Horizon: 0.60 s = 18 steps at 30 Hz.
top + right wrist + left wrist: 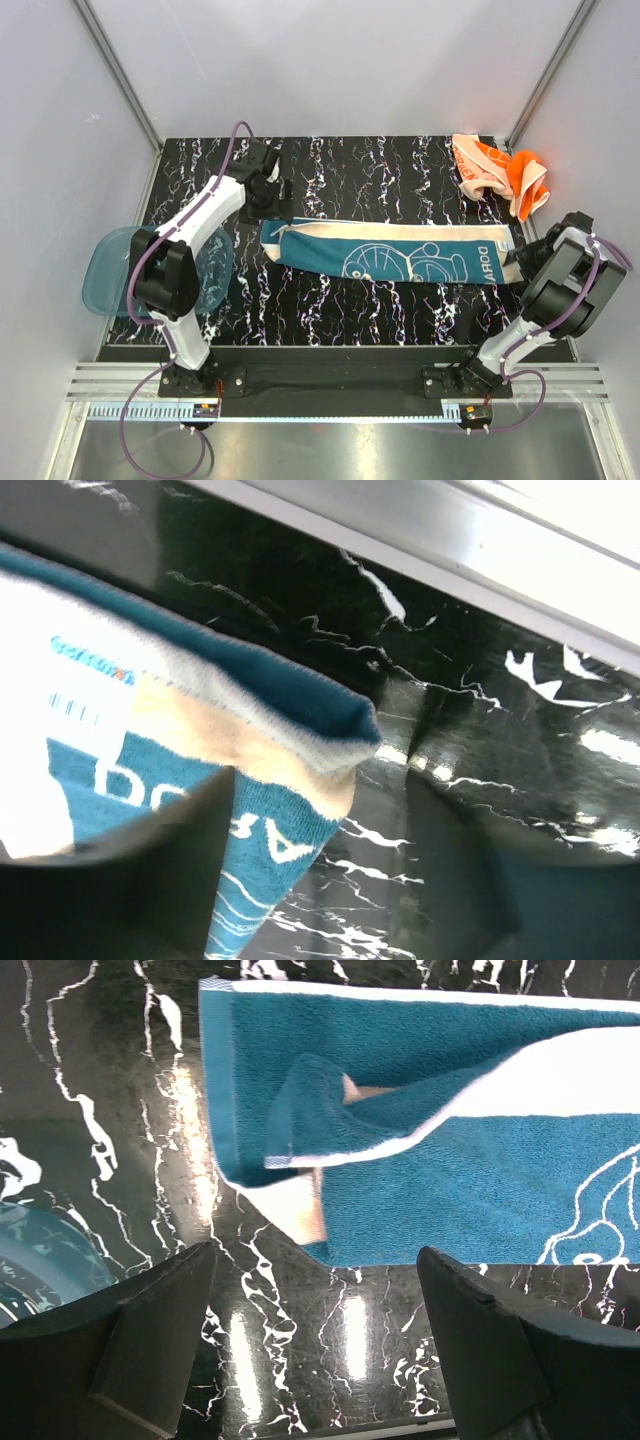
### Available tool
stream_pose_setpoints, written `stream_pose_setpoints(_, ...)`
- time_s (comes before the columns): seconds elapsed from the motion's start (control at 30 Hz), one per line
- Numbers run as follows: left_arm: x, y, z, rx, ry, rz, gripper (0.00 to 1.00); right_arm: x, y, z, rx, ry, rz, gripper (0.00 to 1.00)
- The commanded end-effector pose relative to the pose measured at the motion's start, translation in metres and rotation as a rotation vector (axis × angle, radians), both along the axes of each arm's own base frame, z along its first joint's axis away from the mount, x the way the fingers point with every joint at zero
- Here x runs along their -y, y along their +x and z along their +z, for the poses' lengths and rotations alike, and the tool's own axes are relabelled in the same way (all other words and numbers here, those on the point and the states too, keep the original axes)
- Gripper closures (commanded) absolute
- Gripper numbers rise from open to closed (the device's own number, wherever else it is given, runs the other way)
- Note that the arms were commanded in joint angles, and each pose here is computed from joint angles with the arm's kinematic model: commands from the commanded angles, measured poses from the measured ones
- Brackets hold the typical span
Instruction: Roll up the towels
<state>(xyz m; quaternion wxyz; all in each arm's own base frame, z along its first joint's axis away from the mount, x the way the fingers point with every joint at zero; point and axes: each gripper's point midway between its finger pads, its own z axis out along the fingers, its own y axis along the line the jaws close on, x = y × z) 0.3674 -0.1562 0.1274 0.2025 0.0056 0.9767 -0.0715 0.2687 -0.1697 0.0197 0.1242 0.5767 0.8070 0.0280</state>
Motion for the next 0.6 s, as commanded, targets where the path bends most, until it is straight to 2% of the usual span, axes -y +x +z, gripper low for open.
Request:
stream_pose_setpoints(0.0, 0.000, 0.008, -0.007, 0.013, 0.002, 0.021, 0.10, 0.020, 0.013, 0.034, 0.089, -0.098, -0.025, 0.21)
stream_pose_setpoints(0.07, -0.002, 0.007, -0.016, -0.001, 0.029, 0.027, 0.09, 0.017, 0.015, 0.047, 0.125, -0.114, -0.014, 0.14)
stream_pose_setpoints(0.13, -0.006, 0.009, -0.023, -0.006, 0.058, 0.040, 0.11, 0.009, 0.018, 0.062, 0.158, -0.137, 0.008, 0.13)
stream_pose_setpoints(0.27, -0.009, 0.007, -0.041, -0.030, 0.101, 0.043, 0.21, -0.016, 0.027, 0.081, 0.214, -0.150, 0.065, 0.12)
stream_pose_setpoints(0.33, -0.011, 0.007, -0.049, -0.040, 0.127, 0.041, 0.31, -0.028, 0.033, 0.092, 0.249, -0.157, 0.088, 0.12)
stream_pose_setpoints(0.57, -0.009, 0.012, -0.063, -0.059, 0.211, 0.022, 0.39, -0.105, 0.061, 0.103, 0.315, -0.132, 0.276, 0.12)
